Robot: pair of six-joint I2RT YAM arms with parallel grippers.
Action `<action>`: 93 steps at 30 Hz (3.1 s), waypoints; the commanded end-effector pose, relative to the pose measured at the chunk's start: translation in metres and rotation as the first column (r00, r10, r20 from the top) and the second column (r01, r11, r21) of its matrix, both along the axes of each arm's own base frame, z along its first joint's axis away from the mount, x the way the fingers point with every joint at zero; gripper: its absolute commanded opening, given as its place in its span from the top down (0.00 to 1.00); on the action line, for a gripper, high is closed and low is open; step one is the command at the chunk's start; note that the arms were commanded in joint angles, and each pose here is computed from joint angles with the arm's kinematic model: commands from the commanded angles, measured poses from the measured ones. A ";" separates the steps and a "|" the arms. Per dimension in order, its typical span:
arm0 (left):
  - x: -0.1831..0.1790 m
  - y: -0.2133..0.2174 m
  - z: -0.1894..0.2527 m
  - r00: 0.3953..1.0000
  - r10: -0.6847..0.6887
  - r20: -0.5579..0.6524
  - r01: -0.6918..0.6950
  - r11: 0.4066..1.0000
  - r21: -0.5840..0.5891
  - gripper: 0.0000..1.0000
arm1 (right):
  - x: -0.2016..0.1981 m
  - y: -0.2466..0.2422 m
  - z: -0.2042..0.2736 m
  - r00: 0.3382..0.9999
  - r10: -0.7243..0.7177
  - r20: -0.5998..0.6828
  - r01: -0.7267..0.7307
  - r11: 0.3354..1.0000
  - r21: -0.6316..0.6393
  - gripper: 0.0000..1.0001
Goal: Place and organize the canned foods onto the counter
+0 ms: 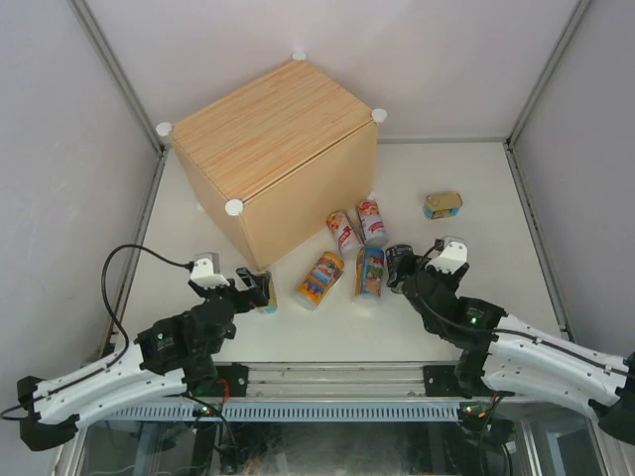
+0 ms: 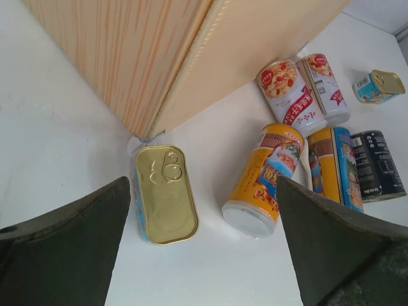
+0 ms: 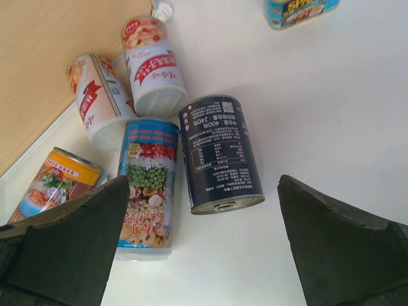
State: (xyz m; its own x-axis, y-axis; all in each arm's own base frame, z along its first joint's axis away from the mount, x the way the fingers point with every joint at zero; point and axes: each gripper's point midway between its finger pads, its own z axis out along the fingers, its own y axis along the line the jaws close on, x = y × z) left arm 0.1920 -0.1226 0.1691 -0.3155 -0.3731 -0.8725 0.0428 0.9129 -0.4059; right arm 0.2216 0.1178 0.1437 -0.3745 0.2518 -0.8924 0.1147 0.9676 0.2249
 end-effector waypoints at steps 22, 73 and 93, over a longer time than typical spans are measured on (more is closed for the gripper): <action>0.009 -0.010 -0.069 0.975 0.177 -0.133 -0.177 0.984 0.010 0.02 | -0.010 -0.006 0.050 0.975 -0.033 0.220 0.053 0.995 -0.084 0.05; -0.038 -0.073 0.030 0.999 -0.052 0.006 0.051 0.993 0.109 1.00 | -0.042 0.005 0.057 0.951 0.140 0.276 -0.121 0.989 -0.082 0.15; -0.048 -0.073 0.122 0.985 -0.059 0.160 0.034 0.988 0.151 1.00 | -0.048 0.011 0.065 0.942 0.159 0.297 -0.143 0.987 -0.073 0.15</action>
